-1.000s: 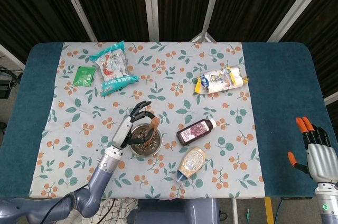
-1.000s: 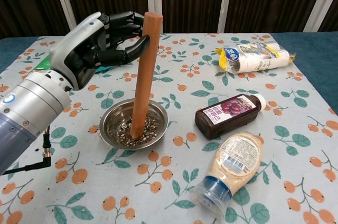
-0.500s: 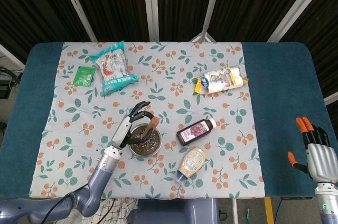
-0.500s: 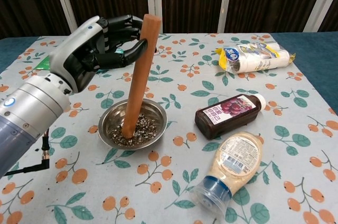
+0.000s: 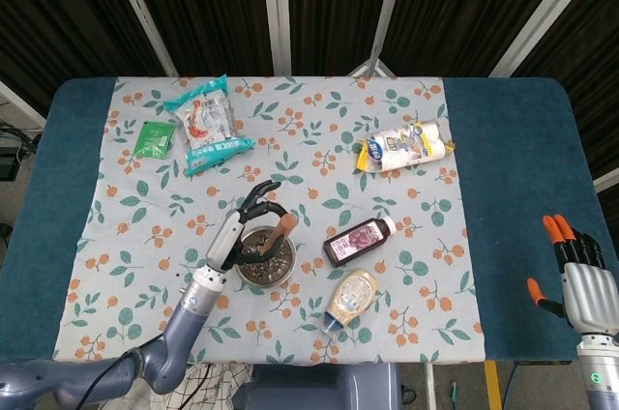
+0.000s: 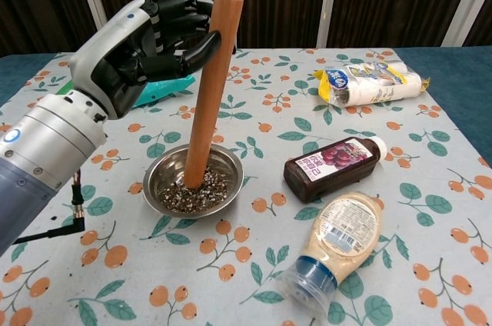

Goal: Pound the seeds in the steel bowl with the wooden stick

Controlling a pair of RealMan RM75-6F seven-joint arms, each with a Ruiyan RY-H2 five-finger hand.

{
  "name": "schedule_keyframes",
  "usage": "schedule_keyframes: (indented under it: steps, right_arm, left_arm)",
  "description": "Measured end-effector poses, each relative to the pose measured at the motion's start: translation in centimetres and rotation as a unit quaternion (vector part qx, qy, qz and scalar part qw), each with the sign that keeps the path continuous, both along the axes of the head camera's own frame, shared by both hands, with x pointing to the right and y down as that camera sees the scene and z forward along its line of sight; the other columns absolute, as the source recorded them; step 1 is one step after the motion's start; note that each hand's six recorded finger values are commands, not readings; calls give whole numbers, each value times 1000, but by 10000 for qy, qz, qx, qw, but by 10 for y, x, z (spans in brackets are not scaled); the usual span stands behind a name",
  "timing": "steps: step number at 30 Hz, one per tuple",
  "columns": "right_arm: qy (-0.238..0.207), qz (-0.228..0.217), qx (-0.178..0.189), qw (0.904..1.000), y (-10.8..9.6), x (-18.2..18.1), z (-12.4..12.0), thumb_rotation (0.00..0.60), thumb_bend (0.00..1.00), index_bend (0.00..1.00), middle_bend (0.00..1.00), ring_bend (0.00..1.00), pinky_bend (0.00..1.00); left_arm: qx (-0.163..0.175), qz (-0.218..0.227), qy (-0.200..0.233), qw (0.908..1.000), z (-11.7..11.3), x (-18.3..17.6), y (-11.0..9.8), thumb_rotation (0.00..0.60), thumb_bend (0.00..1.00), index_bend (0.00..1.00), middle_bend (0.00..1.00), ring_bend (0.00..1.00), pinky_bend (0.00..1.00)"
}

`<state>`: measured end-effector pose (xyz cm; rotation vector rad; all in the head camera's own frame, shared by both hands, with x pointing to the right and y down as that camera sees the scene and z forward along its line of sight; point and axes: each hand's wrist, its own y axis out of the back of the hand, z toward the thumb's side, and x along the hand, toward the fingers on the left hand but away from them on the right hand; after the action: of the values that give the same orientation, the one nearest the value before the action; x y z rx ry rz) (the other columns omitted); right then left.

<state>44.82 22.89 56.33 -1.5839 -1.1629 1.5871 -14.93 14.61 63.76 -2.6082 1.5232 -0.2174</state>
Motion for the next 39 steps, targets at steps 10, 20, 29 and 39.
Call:
schedule_keyframes:
  steps: [10,20,29,39]
  right_arm:
    - [54,64,-67,9999,0,2,3,600,370,0,0,0,0]
    - [53,89,-101,9999,1,3,4,600,370,0,0,0,0]
    - [61,92,-104,9999,1,3,5,600,370,0,0,0,0]
    - [52,125,-89,9999,0,3,4,600,370,0,0,0,0]
  left_arm:
    - [36,130,126,9998,8,1,-4,600,744,613,603,105,0]
    - [148,300,136,9993,14,1,-3,600,743,613,603,106,0]
    - [48,249,137,9996,24,-4,3,600,740,618,602,106,0]
    - [77,248,146,9996,23,-4,5,600,737,618,602,106,0]
